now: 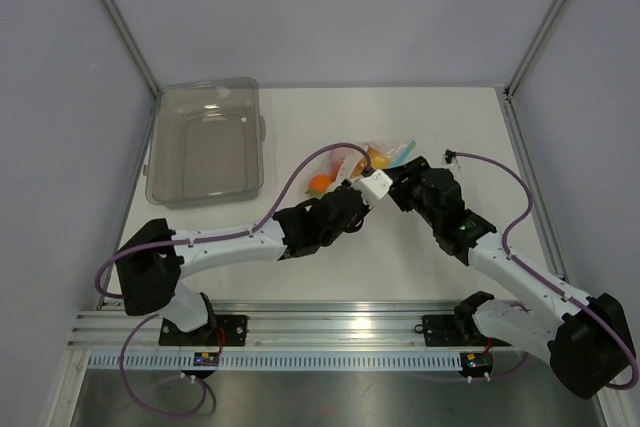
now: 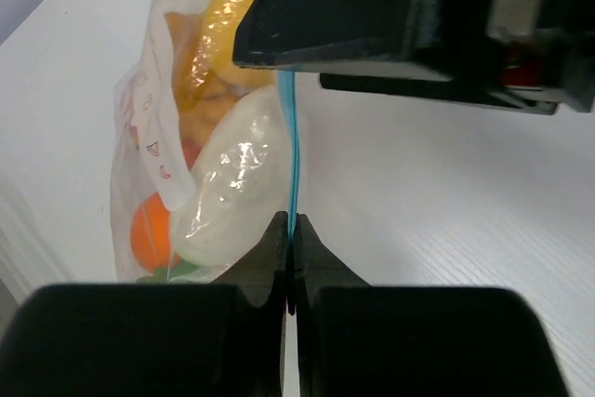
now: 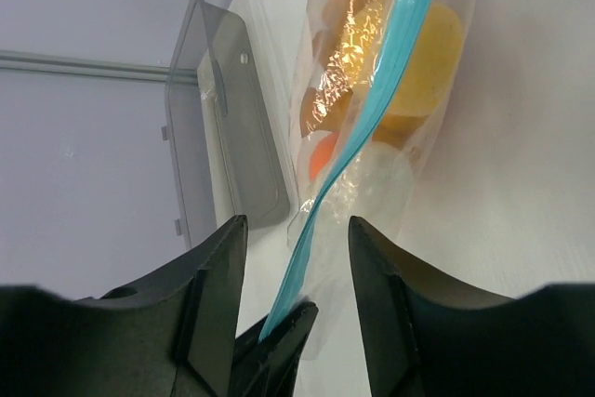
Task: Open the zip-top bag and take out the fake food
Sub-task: Pick up the zipper food storage bag at the center of the board.
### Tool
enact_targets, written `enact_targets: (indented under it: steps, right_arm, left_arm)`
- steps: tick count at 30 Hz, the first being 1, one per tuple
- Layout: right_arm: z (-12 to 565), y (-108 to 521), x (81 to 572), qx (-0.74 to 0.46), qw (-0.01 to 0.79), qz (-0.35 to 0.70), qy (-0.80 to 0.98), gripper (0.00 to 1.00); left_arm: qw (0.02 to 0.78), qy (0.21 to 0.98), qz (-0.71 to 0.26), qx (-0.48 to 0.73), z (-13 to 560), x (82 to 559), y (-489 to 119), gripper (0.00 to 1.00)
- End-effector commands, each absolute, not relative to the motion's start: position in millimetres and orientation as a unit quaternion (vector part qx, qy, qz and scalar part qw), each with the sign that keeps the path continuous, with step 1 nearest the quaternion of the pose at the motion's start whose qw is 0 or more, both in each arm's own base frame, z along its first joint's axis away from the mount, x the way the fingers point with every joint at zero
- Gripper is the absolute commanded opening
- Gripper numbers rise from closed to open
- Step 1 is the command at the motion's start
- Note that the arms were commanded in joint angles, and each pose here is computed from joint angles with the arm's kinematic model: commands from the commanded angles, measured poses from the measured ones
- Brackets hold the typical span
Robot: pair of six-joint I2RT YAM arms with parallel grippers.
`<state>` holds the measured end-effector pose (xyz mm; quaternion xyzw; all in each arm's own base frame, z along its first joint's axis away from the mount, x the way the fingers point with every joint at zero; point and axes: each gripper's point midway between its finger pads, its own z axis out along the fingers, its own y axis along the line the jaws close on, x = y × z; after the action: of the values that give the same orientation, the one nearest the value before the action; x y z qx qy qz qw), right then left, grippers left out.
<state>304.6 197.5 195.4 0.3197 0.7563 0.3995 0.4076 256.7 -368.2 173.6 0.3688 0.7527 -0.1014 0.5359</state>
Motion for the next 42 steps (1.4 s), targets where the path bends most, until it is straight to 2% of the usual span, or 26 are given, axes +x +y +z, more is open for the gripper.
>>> enact_targets:
  steps: [1,6,8,12,13,16,26,34,37,38,42]
  right_arm:
    - [228.8,193.8,308.0,0.304,0.455,0.417,0.726,0.55]
    - [236.5,188.1,307.7,0.276,0.486,0.405,0.723,0.58]
    - [241.4,187.5,308.6,0.242,0.511,0.395,0.724,0.63]
    - [251.3,188.1,299.1,0.145,0.565,0.386,0.715,0.77]
    - [256.1,186.0,297.7,0.125,0.584,0.38,0.706,0.83]
    - [257.4,182.3,290.6,0.084,0.614,0.371,0.691,0.89]
    - [246.1,195.5,306.8,0.0,0.645,0.343,0.682,0.91]
    - [263.9,167.4,326.9,-0.001,0.739,0.314,0.596,0.92]
    - [254.9,166.6,341.3,-0.024,0.718,0.335,0.61,0.92]
    - [260.8,181.8,335.8,-0.072,0.704,0.368,0.603,0.92]
    - [256.5,197.3,339.1,-0.145,0.693,0.389,0.59,0.9]
  left_arm:
    - [0.567,0.749,-0.129,0.317,212.5,267.0,-360.0,0.0]
    - [0.573,0.751,-0.123,0.303,221.9,268.2,-341.9,0.0]
    - [0.575,0.752,-0.123,0.299,223.8,270.1,-336.3,0.0]
    - [0.589,0.749,-0.119,0.28,237.7,272.1,-322.6,0.0]
    - [0.594,0.749,-0.111,0.271,240.9,273.7,-317.3,0.0]
    - [0.602,0.747,-0.108,0.26,246.2,272.6,-304.0,0.0]
    - [0.634,0.737,-0.069,0.223,256.1,276.6,-264.7,0.0]
    - [0.642,0.738,-0.059,0.199,254.6,284.6,-244.5,0.0]
    - [0.639,0.741,-0.065,0.193,252.7,288.8,-240.6,0.0]
    - [0.64,0.741,-0.066,0.192,253.3,289.4,-240.4,0.0]
    - [0.641,0.741,-0.064,0.187,252.6,291.2,-236.9,0.0]
